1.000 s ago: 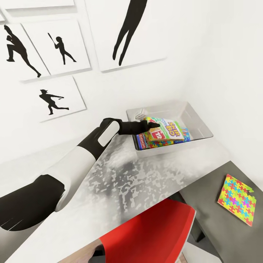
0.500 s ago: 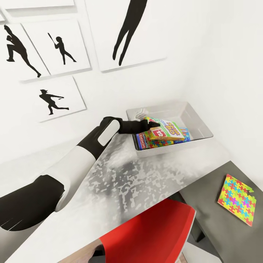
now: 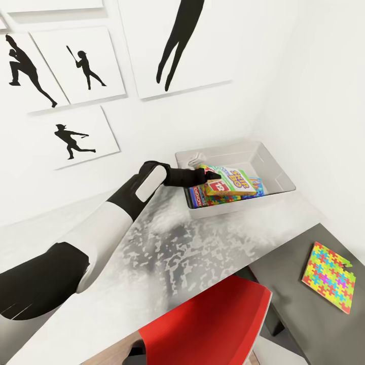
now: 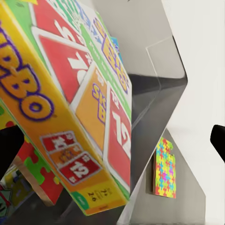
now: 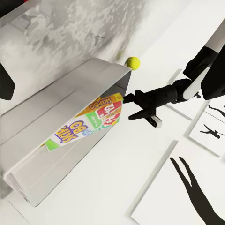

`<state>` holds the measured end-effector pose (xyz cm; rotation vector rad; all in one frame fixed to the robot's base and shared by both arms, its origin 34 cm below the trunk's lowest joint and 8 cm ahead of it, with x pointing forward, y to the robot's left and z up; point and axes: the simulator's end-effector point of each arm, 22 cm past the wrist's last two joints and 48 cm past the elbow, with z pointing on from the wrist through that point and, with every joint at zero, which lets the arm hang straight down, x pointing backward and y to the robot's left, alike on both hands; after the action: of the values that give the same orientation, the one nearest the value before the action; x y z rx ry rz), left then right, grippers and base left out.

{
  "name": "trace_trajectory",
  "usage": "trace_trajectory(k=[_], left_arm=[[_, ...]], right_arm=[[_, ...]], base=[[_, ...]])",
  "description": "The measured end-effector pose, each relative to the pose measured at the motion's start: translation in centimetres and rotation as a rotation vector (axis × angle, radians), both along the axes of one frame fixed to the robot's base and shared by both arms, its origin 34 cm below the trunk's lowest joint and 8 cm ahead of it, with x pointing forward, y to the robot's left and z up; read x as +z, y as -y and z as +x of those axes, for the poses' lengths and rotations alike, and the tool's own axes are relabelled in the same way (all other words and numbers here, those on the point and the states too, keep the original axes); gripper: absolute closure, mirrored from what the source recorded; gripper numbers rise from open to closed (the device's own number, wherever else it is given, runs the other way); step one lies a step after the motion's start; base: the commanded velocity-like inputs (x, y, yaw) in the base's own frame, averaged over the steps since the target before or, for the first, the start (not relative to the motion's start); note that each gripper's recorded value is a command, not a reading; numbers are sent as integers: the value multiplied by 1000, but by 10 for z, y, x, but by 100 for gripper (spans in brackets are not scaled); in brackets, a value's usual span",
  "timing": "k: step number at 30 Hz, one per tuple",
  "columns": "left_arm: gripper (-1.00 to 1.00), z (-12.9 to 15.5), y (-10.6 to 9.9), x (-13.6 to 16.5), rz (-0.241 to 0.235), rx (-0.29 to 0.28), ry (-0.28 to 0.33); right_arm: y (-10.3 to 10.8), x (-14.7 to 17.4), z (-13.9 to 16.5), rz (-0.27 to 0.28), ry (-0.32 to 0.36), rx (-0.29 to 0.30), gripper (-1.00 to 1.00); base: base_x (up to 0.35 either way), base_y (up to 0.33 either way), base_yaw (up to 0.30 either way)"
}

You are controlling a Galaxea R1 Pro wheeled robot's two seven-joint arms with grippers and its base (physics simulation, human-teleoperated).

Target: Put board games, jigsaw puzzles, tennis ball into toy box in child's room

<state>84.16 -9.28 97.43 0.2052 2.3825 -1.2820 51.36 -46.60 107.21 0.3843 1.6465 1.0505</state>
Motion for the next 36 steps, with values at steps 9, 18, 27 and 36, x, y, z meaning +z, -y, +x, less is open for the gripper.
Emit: trace_trajectory(k=[9,18,27,36], left_arm=[[-100,2,-2,6,32,-22,-8],[-100,8,-7,11,73,-24,-3],[-100,10,-12,10,79,-11,-25],[-100,20,-15,29,29,19,-12]], right_arm=[[1,0,0,-1,0,-1,-100],[1,0,0,-2,0,-1,-100],[0,0,0,-1,0,0,-100],[0,0,0,-2,1,0,-100]], base=[[0,0,0],[0,0,0],[0,0,0],[0,0,0]])
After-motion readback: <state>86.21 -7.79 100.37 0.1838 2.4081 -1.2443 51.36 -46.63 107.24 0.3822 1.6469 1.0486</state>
